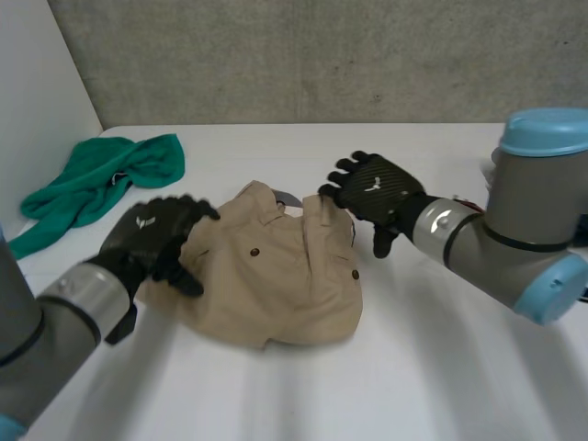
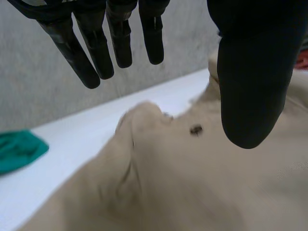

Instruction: Fold the laundry.

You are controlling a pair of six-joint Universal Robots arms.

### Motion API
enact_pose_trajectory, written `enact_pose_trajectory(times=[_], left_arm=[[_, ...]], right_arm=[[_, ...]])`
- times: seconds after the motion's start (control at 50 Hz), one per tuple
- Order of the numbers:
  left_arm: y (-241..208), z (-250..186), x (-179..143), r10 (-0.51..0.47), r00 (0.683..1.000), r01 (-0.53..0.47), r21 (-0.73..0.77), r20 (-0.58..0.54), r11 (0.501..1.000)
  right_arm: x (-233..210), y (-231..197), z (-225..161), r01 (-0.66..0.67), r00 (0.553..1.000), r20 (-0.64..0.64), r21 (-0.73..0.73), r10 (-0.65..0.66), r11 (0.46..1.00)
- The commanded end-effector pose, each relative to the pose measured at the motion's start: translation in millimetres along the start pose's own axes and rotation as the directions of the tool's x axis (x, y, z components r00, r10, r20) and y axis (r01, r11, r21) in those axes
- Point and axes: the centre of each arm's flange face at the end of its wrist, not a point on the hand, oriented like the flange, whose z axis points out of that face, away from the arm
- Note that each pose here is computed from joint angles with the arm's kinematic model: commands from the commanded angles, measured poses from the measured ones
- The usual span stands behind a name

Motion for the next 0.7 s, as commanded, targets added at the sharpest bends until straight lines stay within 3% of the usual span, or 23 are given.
enact_pose_trajectory(times=[0.02, 0.1, 0.28, 0.5, 0.6, 0.7], left_arm=[[39.1, -17.5, 14.4, 0.025, 1.0, -0.024, -0.144, 0.004, 0.989], [56.2, -8.7, 24.8, 0.075, 0.997, -0.077, -0.171, -0.021, 0.982], [80.0, 20.2, 40.2, 0.198, 0.98, -0.201, -0.219, -0.037, 0.955], [43.5, 28.8, 39.5, 0.196, 0.979, -0.192, -0.062, 0.05, 0.979], [6.1, 17.7, 47.3, 0.152, 0.988, -0.151, 0.075, -0.005, 0.986], [-32.9, 2.9, 56.2, 0.131, 0.988, -0.111, 0.211, -0.084, 0.971]], right_arm=[[-14.4, 7.6, 27.4, 0.178, 0.983, 0.046, 0.037, -0.18, 0.983], [-20.1, 6.8, 29.3, 0.271, 0.961, 0.04, 0.047, -0.273, 0.961], [-31.6, 8.8, 36.2, 0.267, 0.962, 0.034, 0.089, -0.271, 0.96], [-28.2, 20.6, 40.7, 0.212, 0.974, 0.067, 0.088, -0.218, 0.973], [-2.2, 2.9, 14.3, 0.006, 0.997, 0.077, 0.037, -0.008, 0.999], [32.9, -26.0, -18.8, -0.185, 0.983, 0.0, 0.036, 0.185, 0.982]])
